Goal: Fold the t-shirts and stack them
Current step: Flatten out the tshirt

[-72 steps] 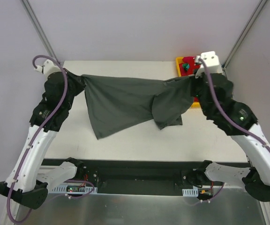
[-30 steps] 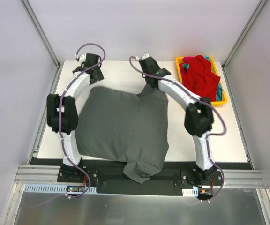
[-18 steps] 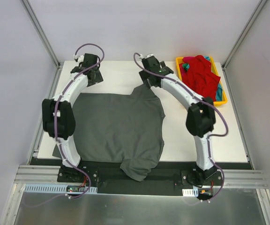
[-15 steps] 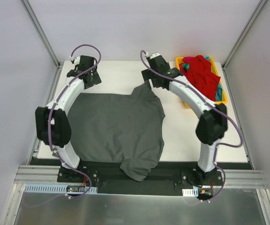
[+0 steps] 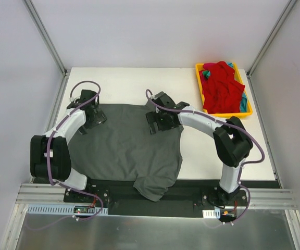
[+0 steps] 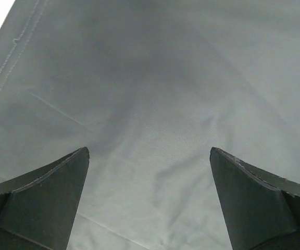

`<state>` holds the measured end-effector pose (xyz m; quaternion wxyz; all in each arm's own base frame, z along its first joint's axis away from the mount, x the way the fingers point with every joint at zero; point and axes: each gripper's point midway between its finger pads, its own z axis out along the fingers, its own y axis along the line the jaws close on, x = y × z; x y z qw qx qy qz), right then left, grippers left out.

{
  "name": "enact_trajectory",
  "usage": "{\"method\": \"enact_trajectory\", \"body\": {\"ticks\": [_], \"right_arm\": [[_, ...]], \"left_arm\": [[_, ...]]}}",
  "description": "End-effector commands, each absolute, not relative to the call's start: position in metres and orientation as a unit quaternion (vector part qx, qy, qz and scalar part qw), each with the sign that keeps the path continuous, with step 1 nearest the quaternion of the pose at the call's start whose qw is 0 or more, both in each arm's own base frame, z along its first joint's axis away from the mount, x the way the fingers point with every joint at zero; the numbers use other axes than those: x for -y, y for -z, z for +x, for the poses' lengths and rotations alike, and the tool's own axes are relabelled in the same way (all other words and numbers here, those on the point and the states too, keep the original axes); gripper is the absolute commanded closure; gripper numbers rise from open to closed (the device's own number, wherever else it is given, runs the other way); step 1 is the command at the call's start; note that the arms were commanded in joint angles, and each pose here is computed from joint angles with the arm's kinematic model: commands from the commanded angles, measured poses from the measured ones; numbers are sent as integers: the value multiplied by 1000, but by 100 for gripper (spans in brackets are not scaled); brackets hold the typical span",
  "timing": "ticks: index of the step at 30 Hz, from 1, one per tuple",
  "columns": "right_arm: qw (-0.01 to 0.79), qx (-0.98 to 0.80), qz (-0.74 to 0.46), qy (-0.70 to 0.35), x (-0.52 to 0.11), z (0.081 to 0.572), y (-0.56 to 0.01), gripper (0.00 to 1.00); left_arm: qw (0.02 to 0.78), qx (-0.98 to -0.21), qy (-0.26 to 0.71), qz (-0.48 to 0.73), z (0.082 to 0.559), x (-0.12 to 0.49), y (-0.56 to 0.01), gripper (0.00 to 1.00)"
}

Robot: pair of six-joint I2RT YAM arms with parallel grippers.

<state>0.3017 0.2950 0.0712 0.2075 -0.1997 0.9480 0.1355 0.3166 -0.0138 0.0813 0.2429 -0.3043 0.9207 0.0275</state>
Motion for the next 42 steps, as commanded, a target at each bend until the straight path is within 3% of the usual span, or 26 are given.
{"method": "enact_trajectory", "body": {"ticks": [1,19,32,42], "right_arm": [[233,-952,-163,-113,-291,324,-59,4],[180,-979,-73,-69,-223,385,-14,4],[203,-972,-32,-110,-209,460,-31,4],[219,-965,-51,-137,-212,468,-48,4]], "left_arm": [[219,-923,-21,-317,320,13,-68,1],[165,-945,43,-277,396,46,-35,1],[194,-941,114,-254,498,74,-48,1],[193,-942,88,-259,523,64,-54,1]]}}
